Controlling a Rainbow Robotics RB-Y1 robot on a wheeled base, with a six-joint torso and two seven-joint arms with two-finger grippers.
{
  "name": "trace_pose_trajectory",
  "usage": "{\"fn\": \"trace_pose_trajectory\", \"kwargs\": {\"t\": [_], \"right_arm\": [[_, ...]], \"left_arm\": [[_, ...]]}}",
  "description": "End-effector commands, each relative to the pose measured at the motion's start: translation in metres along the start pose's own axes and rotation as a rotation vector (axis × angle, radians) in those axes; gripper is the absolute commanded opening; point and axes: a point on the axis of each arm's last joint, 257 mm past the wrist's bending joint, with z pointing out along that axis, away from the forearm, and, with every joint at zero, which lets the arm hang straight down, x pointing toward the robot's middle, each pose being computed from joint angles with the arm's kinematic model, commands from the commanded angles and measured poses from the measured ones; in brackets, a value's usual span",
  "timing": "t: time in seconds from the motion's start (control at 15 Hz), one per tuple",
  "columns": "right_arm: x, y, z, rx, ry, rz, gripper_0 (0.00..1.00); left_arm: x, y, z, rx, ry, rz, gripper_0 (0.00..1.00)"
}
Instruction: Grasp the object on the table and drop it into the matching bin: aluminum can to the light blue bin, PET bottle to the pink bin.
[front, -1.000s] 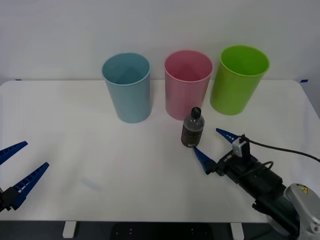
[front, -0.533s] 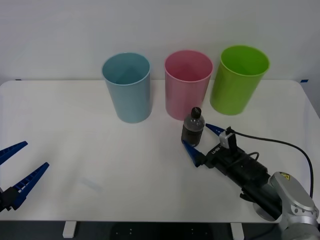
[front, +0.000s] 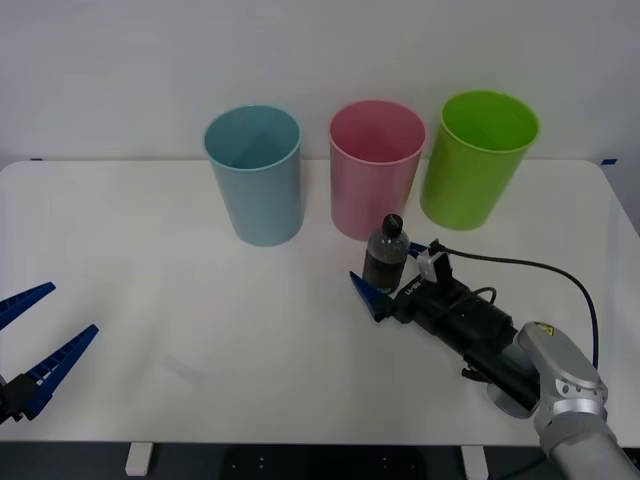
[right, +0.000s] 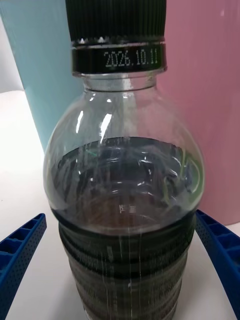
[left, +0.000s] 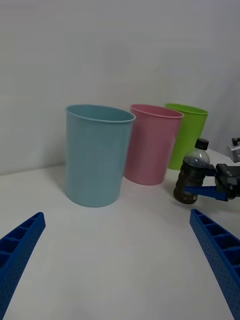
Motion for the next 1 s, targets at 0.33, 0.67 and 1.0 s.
{"fn": "trace_pose_trajectory", "kwargs": {"t": [0.33,0.67,1.0], "right_arm": [[-0.0016,0.0005,0.001,0.0,-0.006,0.003,0.56],[-0.0024,-0.0003,0.0016,0.006,-0.009,0.015,0.0],[-0.0079,-0.0019,0.0026,0.01,-0.02,0.017,0.0]], "left_arm": [[0.0,0.0,0.0,0.0,0.0,0.0,1.0],[0.0,0.0,0.0,0.0,0.0,0.0,1.0],[0.0,0.0,0.0,0.0,0.0,0.0,1.0]]}}
